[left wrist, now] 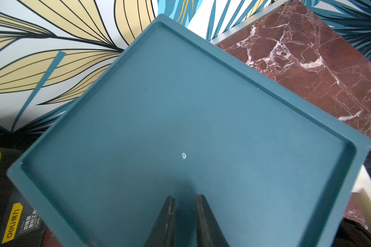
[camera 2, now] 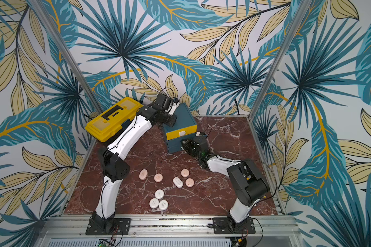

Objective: Put the bluetooth earphones in the drawer according to color
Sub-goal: Open the drawer in the storage box.

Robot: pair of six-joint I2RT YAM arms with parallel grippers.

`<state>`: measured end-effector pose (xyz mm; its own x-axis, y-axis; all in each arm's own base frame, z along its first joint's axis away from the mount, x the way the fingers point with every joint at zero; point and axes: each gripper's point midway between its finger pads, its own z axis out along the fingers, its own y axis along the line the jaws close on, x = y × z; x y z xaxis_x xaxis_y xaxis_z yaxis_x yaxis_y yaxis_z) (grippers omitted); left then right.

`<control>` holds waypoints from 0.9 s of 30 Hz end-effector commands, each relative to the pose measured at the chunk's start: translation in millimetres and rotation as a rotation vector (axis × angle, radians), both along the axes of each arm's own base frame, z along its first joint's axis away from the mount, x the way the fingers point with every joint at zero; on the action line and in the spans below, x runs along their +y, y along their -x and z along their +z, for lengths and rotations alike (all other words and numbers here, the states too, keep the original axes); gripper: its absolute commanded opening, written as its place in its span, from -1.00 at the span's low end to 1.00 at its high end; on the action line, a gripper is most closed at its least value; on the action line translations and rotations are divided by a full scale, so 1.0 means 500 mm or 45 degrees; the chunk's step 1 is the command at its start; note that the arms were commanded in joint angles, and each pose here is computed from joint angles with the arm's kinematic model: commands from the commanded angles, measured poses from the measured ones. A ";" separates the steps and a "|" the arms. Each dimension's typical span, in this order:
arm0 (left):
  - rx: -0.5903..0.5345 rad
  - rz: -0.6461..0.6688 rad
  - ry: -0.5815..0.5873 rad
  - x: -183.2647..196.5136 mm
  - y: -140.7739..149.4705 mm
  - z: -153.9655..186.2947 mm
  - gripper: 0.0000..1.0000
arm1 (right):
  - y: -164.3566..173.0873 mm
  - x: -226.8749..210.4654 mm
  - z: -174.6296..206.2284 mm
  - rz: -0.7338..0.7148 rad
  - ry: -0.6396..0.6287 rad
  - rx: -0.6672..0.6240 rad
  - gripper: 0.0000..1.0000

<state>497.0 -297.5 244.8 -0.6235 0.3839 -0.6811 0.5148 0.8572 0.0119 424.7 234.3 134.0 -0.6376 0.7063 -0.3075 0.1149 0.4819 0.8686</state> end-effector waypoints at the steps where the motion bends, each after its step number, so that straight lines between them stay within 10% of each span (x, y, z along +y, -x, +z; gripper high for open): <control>1: 0.337 -0.032 -0.157 0.014 0.072 -0.162 -0.58 | -0.014 -0.001 0.006 -0.031 -0.021 -0.022 -0.20; 27: 0.335 -0.041 -0.161 0.013 0.072 -0.164 -0.59 | -0.044 -0.005 0.009 -0.110 -0.058 -0.057 -0.62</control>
<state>496.6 -298.2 244.8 -0.6227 0.3847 -0.6813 0.5176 0.8556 0.0099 440.1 230.5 136.9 -0.5757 0.7619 -0.2969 0.1244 0.4404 0.8891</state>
